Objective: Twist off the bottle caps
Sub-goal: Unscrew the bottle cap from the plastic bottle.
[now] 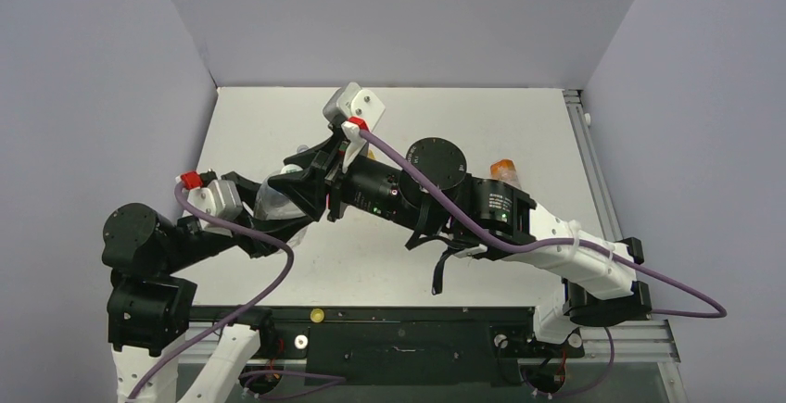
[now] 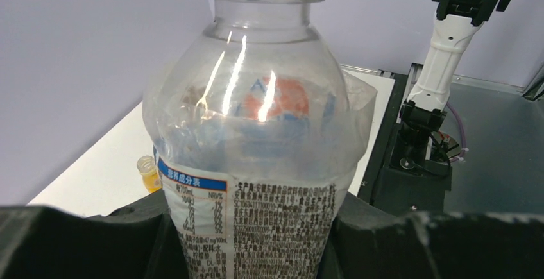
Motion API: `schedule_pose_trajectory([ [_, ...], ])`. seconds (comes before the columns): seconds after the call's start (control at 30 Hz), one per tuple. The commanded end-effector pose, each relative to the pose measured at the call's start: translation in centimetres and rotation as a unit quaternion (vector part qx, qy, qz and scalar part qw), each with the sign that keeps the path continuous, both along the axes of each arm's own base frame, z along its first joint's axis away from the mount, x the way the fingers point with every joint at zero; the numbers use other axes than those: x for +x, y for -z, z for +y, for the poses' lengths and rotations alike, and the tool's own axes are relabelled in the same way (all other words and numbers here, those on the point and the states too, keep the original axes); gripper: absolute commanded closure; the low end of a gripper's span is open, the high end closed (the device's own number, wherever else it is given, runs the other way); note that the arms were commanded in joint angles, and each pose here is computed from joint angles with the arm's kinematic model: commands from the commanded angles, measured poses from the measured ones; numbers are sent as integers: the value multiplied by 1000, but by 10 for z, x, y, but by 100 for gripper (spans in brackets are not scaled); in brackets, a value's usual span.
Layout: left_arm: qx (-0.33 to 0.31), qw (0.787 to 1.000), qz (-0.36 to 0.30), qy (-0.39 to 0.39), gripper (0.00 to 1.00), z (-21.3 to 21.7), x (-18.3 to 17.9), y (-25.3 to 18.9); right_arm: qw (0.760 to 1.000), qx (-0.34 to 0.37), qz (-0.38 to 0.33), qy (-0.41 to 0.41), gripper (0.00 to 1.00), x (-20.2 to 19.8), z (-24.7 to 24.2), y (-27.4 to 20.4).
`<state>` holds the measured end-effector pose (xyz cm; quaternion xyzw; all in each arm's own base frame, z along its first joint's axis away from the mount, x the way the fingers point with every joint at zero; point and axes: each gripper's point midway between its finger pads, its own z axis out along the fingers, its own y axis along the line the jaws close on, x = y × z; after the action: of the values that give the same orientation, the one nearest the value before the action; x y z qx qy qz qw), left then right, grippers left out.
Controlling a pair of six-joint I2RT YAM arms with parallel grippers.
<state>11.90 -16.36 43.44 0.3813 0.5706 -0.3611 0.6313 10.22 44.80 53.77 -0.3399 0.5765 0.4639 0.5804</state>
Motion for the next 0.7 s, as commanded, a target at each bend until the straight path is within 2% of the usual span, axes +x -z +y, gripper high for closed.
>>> schedule_pose_trajectory([
  [0.0, -32, 999, 6, 21, 100, -5, -6, -18, 999, 21, -22, -16, 100, -3, -15, -21],
  [0.03, -44, 998, 32, 36, 100, -8, -10, -18, 999, 21, -36, -27, 100, -7, -21, -25],
  [0.07, -53, 997, 26, 49, 100, -10, -13, -25, 996, 14, -49, -67, 100, -19, -20, -21],
  [0.1, -72, 992, 77, 75, 99, -15, -20, -25, 994, 11, -65, -86, 100, -25, -26, -21],
  [0.13, -81, 991, 57, 90, 99, -17, -22, -35, 988, 7, -78, -130, 100, -38, -28, -20],
  [0.17, -98, 982, 111, 115, 99, -21, -27, -33, 984, 10, -92, -152, 100, -45, -36, -25],
  [0.2, -110, 981, 92, 135, 99, -22, -32, -45, 975, 8, -101, -197, 100, -59, -42, -25],
  [0.23, -123, 971, 139, 151, 99, -24, -36, -44, 969, 9, -111, -219, 100, -67, -47, -28],
  [0.33, -130, 966, 153, 165, 99, -25, -40, -50, 933, -14, -144, -328, 100, -104, -65, -17],
  [0.47, -128, 965, 150, 172, 99, -26, -43, -54, 914, -14, -157, -374, 100, -120, -74, -15],
  [0.57, -120, 966, 146, 175, 99, -26, -42, -51, 916, -18, -160, -368, 100, -117, -73, -14],
  [0.6, -116, 969, 135, 172, 99, -26, -41, -50, 921, -24, -157, -356, 95, -113, -71, -12],
  [0.63, -115, 970, 136, 167, 99, -26, -38, -47, 941, -23, -150, -302, 79, -94, -65, -17],
  [0.67, -109, 975, 112, 158, 99, -25, -34, -47, 954, -20, -131, -268, 70, -82, -62, -20],
])
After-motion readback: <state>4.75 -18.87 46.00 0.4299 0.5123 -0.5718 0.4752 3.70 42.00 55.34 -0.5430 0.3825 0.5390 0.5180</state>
